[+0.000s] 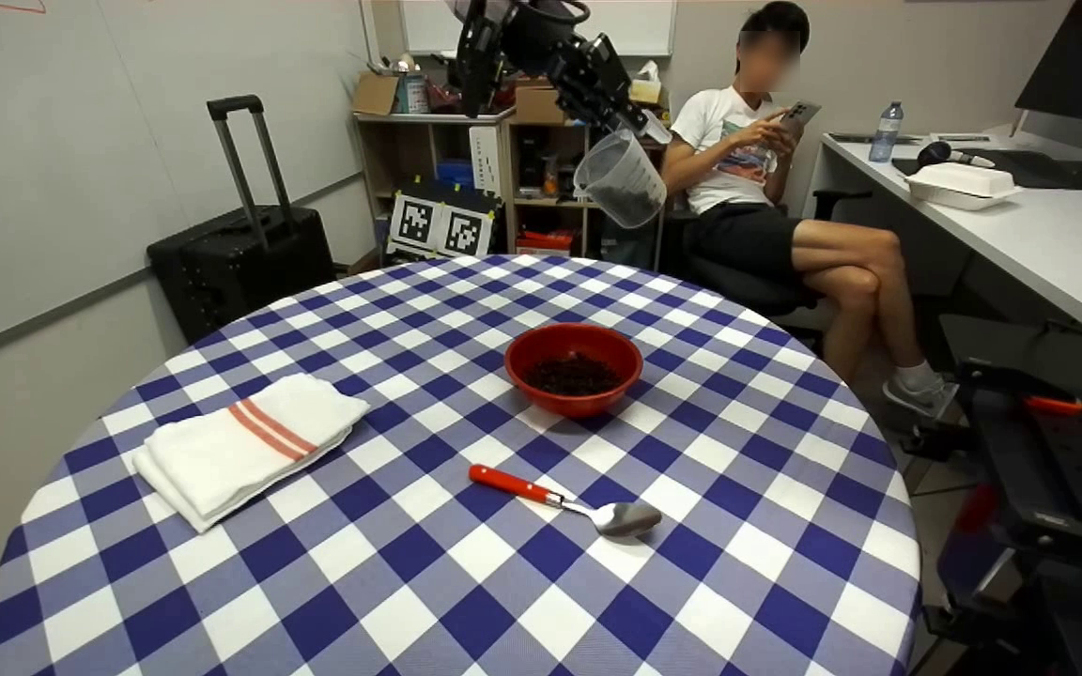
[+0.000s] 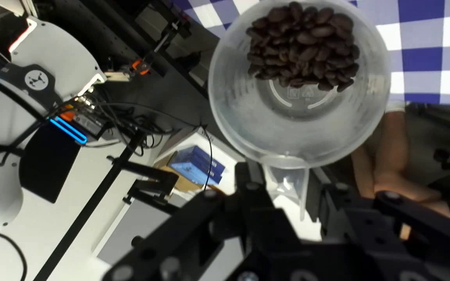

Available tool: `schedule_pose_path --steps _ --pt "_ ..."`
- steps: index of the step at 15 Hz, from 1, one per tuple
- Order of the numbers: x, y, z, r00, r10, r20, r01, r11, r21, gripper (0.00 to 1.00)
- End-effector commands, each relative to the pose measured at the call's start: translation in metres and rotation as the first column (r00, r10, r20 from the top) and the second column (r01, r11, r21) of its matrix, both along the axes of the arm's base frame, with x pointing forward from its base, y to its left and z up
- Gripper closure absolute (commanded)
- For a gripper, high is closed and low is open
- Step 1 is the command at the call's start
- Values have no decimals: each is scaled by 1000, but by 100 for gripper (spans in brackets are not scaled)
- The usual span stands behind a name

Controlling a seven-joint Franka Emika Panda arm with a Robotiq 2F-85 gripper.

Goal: Pour some contents from the transparent jar into the orange bowl

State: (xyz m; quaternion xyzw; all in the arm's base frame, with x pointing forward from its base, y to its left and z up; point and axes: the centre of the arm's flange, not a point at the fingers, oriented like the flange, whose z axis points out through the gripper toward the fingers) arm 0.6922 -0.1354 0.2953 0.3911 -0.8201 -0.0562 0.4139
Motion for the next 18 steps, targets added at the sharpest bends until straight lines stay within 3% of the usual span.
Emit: schedule_pose_path --steps 1,4,7,12,15,18 --pt "-12 -39 -14 991 -74 111 57 987 149 93" --pt "-31 -76 -28 967 -158 201 104 961 255 93" --pt "-47 -106 -41 924 -245 294 138 930 340 93" --pt "-57 -140 -91 804 -406 434 188 866 462 93" --pt "-66 -151 -122 746 -479 462 232 838 493 93" --pt "-82 -157 -149 732 -515 446 291 828 479 93"
